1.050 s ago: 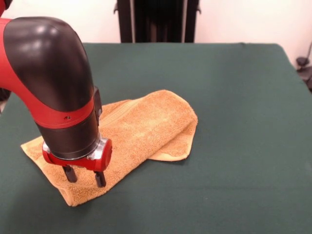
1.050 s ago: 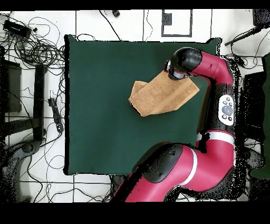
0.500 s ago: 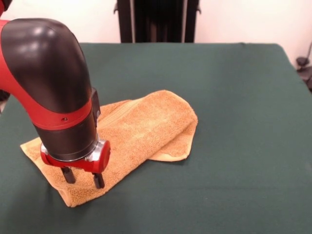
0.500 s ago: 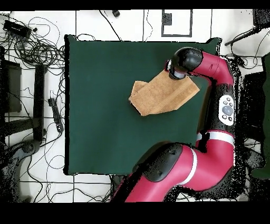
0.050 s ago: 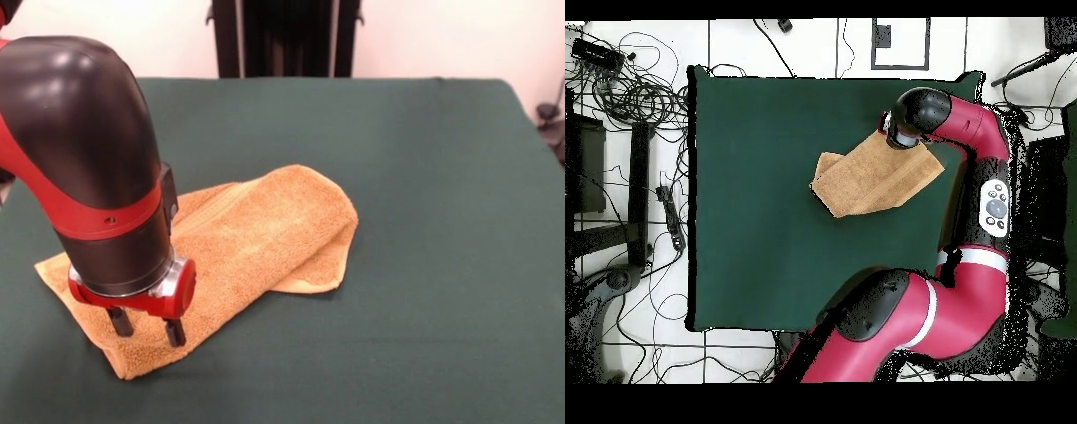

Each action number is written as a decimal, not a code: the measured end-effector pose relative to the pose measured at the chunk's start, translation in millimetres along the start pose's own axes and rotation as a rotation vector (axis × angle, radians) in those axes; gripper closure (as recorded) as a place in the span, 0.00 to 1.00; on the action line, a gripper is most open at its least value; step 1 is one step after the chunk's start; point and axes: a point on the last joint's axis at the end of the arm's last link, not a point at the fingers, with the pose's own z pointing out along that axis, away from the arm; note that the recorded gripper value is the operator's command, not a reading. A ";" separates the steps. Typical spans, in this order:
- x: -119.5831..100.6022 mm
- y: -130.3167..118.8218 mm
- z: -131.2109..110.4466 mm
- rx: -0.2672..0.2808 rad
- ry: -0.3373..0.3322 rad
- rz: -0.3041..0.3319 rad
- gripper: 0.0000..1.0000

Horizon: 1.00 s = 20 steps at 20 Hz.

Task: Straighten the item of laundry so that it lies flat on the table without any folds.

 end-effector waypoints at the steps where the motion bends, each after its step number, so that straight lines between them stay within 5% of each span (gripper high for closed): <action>1: -0.2 -0.2 0.1 -0.002 0.001 0.002 0.00; 20: -0.3 -0.8 -0.3 -0.008 0.003 0.007 0.00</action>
